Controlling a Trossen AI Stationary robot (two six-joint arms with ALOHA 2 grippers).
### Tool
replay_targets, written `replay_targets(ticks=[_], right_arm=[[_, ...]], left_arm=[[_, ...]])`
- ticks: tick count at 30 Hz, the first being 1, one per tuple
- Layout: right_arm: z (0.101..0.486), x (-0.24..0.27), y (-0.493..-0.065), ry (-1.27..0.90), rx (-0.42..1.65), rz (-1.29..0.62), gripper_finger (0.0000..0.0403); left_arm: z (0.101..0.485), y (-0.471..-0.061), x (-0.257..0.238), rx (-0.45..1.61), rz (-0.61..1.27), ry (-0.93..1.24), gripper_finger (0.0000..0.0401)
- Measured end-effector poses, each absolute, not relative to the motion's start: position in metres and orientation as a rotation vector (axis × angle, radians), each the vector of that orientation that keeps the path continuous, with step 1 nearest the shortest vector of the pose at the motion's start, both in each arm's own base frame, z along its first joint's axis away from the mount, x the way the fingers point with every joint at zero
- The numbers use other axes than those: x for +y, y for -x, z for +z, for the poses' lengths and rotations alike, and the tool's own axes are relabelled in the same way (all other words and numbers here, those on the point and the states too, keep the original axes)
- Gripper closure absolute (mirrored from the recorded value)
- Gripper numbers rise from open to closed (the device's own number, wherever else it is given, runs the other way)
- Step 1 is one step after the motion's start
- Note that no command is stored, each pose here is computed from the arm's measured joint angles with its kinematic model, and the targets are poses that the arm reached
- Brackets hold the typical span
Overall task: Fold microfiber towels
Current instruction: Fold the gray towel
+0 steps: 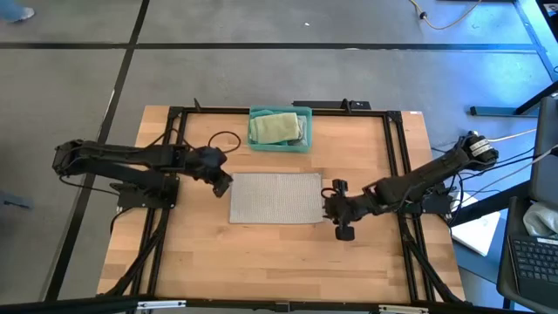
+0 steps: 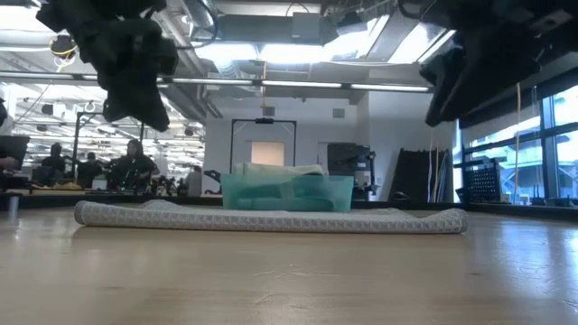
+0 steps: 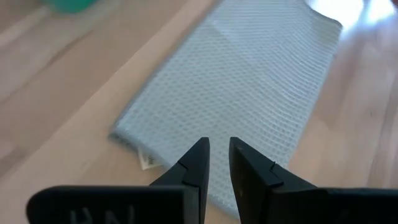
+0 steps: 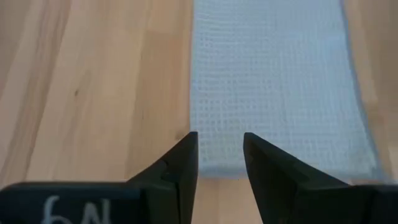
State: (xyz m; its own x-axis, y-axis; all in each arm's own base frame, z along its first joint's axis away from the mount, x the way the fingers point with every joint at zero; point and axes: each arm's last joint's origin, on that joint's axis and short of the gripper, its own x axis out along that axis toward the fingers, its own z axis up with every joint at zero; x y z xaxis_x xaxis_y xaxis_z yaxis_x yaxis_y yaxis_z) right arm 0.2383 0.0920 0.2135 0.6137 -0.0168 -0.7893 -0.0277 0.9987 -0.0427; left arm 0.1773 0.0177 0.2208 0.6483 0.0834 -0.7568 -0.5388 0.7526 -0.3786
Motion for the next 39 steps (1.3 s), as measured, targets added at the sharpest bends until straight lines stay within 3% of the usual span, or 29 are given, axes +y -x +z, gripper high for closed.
replay_targets(ticks=[7, 15, 21, 27, 32, 39], right_arm=[[0.184, 0.104, -0.243, 0.055, 1.028, 0.071, 0.0266], [0.159, 0.106, -0.256, 0.145, 1.074, 0.099, 0.0265], [0.173, 0.106, -0.274, 0.073, 1.006, 0.075, 0.0265], [0.208, 0.113, -0.299, 0.044, 0.858, 0.023, 0.0262], [0.204, 0.112, -0.321, 0.021, 0.86, -0.027, 0.0232], [0.205, 0.115, -0.355, -0.056, 0.838, -0.074, 0.019]], left_arm=[[0.219, -0.196, -0.011, 0.759, 0.226, 0.513, 0.0349], [0.2, -0.199, -0.052, 0.918, 0.044, 0.352, 0.0344], [0.191, -0.195, -0.075, 0.98, -0.082, 0.224, 0.0328], [0.196, -0.194, -0.09, 0.88, -0.225, -0.022, 0.0291], [0.182, -0.194, -0.097, 0.954, -0.299, -0.169, 0.0242], [0.152, -0.203, -0.098, 1.083, -0.169, -0.229, 0.019]])
